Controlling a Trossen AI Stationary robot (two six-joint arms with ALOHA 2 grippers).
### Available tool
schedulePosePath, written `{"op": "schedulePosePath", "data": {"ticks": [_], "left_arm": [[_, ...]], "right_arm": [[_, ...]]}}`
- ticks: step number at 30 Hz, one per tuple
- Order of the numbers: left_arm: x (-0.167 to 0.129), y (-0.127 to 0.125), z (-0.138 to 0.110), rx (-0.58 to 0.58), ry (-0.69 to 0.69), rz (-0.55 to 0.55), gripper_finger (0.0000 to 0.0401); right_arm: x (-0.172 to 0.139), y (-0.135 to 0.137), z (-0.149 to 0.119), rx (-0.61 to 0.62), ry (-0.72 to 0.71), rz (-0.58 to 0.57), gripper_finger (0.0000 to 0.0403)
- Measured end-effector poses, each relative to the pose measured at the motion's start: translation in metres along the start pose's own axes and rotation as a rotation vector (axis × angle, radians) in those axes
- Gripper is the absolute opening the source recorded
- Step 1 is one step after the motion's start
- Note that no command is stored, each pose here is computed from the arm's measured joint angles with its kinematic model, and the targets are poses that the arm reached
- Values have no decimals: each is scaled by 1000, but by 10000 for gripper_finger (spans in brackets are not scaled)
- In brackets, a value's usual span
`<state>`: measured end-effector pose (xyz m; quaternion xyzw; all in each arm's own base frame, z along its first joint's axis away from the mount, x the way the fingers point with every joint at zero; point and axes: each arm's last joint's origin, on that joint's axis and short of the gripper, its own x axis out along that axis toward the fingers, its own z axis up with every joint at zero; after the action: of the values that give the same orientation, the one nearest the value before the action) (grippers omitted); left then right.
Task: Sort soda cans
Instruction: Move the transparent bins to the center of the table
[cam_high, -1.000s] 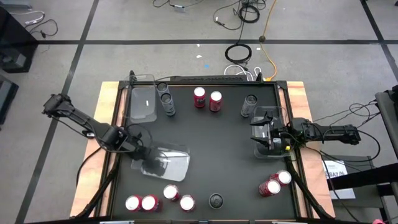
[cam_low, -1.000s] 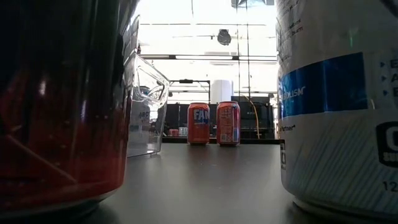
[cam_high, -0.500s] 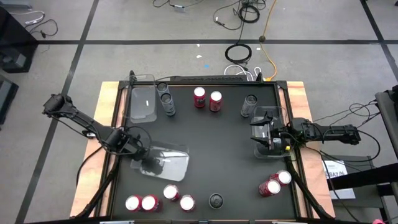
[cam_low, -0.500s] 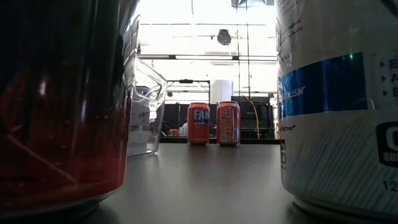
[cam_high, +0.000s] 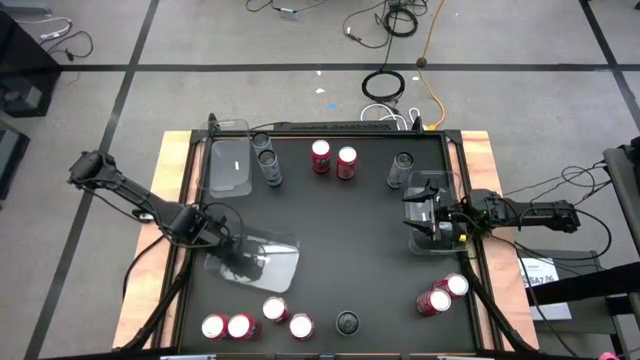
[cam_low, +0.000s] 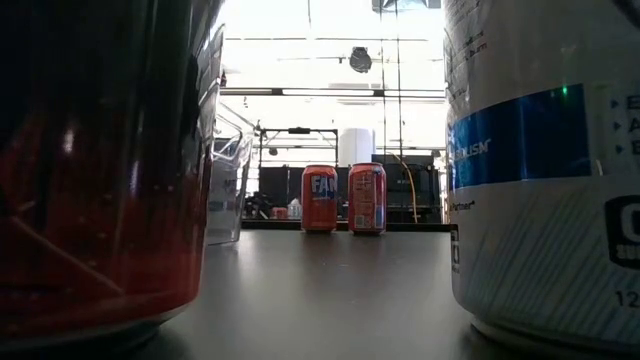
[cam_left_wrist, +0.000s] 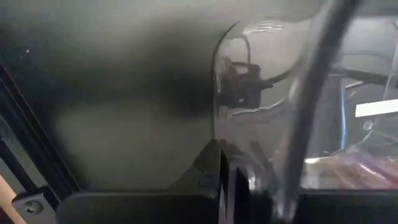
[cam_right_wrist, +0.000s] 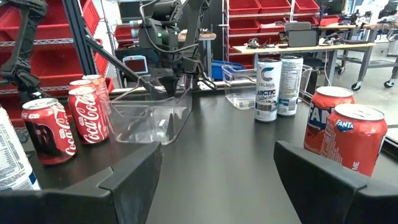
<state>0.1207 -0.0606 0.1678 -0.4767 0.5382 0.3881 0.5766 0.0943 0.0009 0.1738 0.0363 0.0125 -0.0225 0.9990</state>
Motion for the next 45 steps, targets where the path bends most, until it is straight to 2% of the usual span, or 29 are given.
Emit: {"op": "schedulePosePath", "data": {"ticks": [10,17,23,28,35,41,45], "left_arm": [[0,-2,7,-120,-12,-6,8],[-2,-9,17,-188,-87,-67,7],[-17,-20,26,-209,-145,-129,7],[-36,-38,36,-172,-192,-180,7],[-59,-74,66,-85,-253,-178,7],[-92,-108,112,62,-295,-161,7],[-113,-131,150,208,-296,-157,7]], "right_arm": [[0,0,0,0,0,0,303],[0,0,0,0,0,0,303],[0,0,0,0,0,0,303],[0,0,0,0,0,0,303],[0,0,0,0,0,0,303],[0,0,0,0,0,0,303],[0,0,0,0,0,0,303]]}}
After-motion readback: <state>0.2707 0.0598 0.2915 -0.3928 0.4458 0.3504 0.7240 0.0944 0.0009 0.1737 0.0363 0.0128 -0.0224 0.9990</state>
